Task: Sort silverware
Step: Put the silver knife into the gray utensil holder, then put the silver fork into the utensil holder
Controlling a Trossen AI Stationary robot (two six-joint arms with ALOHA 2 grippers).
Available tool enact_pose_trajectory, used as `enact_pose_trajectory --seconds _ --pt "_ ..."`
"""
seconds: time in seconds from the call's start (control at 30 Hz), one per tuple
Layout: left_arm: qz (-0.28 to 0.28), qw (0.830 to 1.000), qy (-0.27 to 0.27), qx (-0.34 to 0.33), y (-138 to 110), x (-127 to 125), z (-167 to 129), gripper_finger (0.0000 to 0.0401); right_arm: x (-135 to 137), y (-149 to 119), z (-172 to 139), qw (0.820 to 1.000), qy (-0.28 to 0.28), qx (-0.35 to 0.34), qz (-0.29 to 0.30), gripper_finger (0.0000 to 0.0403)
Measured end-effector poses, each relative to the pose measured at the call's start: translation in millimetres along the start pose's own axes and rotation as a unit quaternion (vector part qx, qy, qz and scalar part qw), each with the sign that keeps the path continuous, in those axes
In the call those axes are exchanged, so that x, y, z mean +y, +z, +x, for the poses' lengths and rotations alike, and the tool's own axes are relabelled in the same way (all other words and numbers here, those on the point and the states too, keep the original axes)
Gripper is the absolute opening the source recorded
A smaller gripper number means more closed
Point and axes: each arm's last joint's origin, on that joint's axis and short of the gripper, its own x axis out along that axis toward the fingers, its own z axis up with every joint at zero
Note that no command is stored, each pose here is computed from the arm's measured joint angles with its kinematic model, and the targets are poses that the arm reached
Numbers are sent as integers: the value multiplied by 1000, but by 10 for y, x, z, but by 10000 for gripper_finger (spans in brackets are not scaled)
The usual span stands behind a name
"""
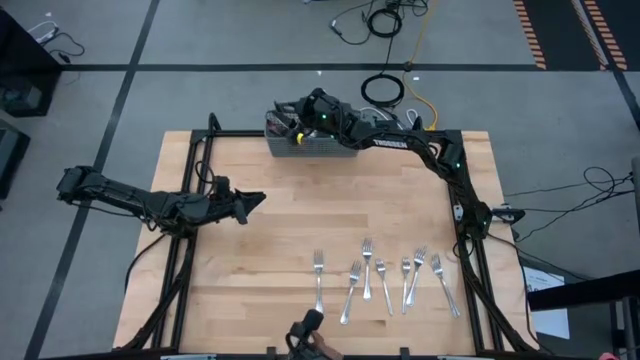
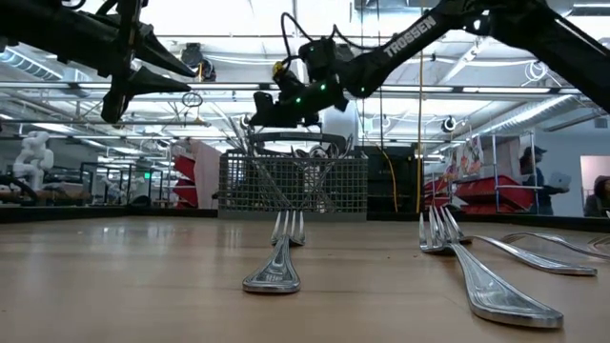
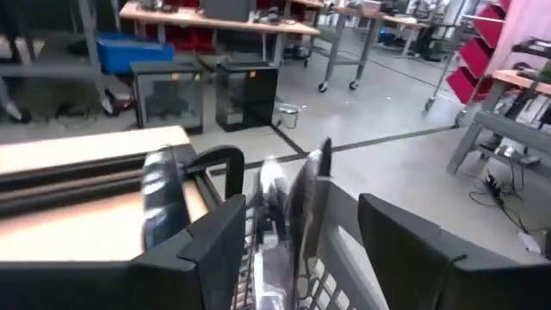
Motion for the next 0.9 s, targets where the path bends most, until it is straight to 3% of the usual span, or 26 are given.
enact_pose_trajectory --seconds 0.1,0.23,0.33,0.47,0.6,0.7,0.8,0.9 --pt "0 1000 0 0 -1 1 0 105 42 272 -192 999 30 10 -28 201" --pt "13 1000 -13 15 -9 -7 0 105 164 980 -900 988 144 38 -51 177" --pt "30 998 -35 43 -26 -19 -2 105 291 1268 -1597 964 225 125 -66 163" --pt "55 994 -66 74 -45 -37 -6 105 532 1367 -2403 929 265 251 -61 144" --pt "52 991 -80 90 -54 -45 -9 105 929 1207 -2939 884 244 394 -53 127" --pt "51 991 -83 93 -55 -48 -9 105 1269 885 -3174 852 179 489 -54 118" --pt "49 991 -85 92 -52 -52 -10 105 1504 613 -3427 847 85 525 10 112" --pt "49 990 -89 97 -55 -54 -10 105 1719 355 -3707 840 -2 530 111 112"
